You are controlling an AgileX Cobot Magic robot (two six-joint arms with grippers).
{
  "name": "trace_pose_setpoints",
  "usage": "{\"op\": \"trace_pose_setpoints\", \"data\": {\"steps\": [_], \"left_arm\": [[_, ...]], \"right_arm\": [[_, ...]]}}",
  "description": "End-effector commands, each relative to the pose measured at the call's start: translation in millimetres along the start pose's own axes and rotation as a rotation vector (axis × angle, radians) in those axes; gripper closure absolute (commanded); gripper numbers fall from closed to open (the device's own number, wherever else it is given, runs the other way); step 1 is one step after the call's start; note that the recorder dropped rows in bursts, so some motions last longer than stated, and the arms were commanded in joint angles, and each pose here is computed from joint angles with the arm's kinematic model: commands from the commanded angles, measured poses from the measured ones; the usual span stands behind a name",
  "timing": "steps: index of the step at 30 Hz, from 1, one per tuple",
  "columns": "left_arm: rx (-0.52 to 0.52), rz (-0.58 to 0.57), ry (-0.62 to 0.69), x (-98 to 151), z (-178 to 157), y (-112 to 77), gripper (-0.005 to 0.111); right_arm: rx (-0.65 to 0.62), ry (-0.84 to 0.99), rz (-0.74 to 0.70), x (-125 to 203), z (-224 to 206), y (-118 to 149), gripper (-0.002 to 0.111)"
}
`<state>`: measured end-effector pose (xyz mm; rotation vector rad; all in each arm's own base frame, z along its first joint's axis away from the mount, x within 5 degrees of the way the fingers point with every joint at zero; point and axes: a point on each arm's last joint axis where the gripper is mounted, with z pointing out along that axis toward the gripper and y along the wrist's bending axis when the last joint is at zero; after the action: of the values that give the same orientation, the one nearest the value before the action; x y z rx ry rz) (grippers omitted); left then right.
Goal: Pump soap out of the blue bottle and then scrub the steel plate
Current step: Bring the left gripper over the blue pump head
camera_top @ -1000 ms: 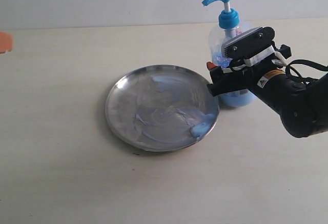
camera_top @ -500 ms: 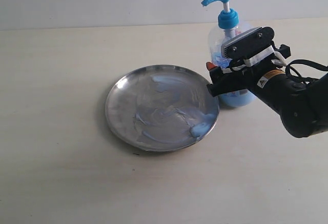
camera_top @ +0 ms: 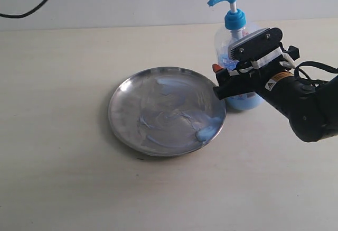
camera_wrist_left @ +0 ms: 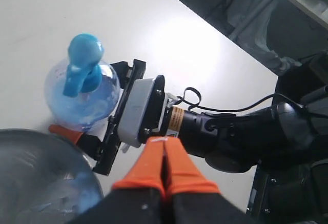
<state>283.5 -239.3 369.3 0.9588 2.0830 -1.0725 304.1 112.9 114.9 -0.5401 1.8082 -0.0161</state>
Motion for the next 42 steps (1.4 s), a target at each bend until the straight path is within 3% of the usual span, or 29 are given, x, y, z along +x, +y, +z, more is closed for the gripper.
{"op": "trace_pose_setpoints", "data": {"steps": [1,11,27,42], "left_arm": [[0.015,0.025,0.027,-8,20,-5.7,0.107],[-0.073,0.082,0.098,-22,58,9.5,0.107],[-0.068,0.067,0.157,-22,94,29.0,0.107],[-0.2,0.087,0.165,-18,101,48.7,0.107]], "right_arm": [[0.021,-0.091,-0.008,-12,1,-3,0.108],[0.021,-0.091,-0.008,-12,1,-3,0.108],[0.021,-0.091,-0.008,-12,1,-3,0.108],[0.021,-0.091,-0.008,-12,1,-3,0.108]]}}
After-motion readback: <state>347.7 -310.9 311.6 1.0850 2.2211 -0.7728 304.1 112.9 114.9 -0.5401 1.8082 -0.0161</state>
